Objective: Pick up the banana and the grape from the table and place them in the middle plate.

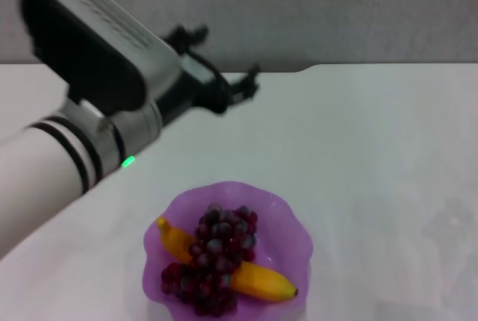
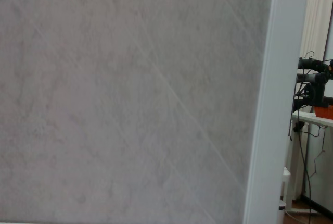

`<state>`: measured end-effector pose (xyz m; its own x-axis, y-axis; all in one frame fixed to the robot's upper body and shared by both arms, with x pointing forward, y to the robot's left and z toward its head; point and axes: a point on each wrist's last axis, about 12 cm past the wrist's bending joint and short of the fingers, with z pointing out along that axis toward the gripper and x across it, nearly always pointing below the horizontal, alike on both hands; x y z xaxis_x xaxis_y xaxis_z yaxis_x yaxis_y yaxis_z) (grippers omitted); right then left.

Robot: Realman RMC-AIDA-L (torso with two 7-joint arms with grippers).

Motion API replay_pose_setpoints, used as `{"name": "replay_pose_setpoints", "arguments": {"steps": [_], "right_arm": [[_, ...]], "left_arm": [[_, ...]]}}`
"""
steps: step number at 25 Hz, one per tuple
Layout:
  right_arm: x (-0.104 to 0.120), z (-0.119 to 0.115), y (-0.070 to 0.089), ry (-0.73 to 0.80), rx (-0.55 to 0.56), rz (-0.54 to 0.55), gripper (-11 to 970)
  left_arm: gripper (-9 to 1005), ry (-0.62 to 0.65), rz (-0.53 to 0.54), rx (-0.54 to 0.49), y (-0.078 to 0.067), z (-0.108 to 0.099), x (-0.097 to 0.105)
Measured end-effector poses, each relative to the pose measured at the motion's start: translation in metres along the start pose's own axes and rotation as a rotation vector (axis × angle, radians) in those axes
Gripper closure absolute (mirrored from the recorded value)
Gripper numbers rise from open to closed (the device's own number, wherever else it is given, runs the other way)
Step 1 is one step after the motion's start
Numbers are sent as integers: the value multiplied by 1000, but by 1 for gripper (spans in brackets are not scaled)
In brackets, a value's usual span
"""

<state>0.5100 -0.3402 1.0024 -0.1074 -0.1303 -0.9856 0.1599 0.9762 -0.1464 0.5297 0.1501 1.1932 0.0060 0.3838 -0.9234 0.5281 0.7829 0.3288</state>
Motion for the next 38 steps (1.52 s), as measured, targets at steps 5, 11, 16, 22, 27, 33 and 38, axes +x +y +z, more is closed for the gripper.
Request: {"name": "replay_pose_setpoints", "arguments": {"steps": [5,11,16,22,27,33,38], "right_arm": [[0,0,0,0,0,0,938],[0,0,0,0,0,0,938],[0,0,0,0,0,-1,938],[0,0,0,-1,-2,-1,938],[-1,1,2,-4,-5,1,938],[-2,2,3,-6,-8,2,938],[-2,2,3,-6,-8,3,938]], "left_arm": [[107,-140,-33,-102,13,-12,2],[136,-360,-44,-241,25,-25,20],[176,-519,-39,-341,28,-38,48],[213,-481,-28,-369,36,-33,73],[214,-389,-104,-423,49,-25,101],[264,-304,-138,-493,65,-24,128],[306,-248,-221,-582,75,-30,149]]}}
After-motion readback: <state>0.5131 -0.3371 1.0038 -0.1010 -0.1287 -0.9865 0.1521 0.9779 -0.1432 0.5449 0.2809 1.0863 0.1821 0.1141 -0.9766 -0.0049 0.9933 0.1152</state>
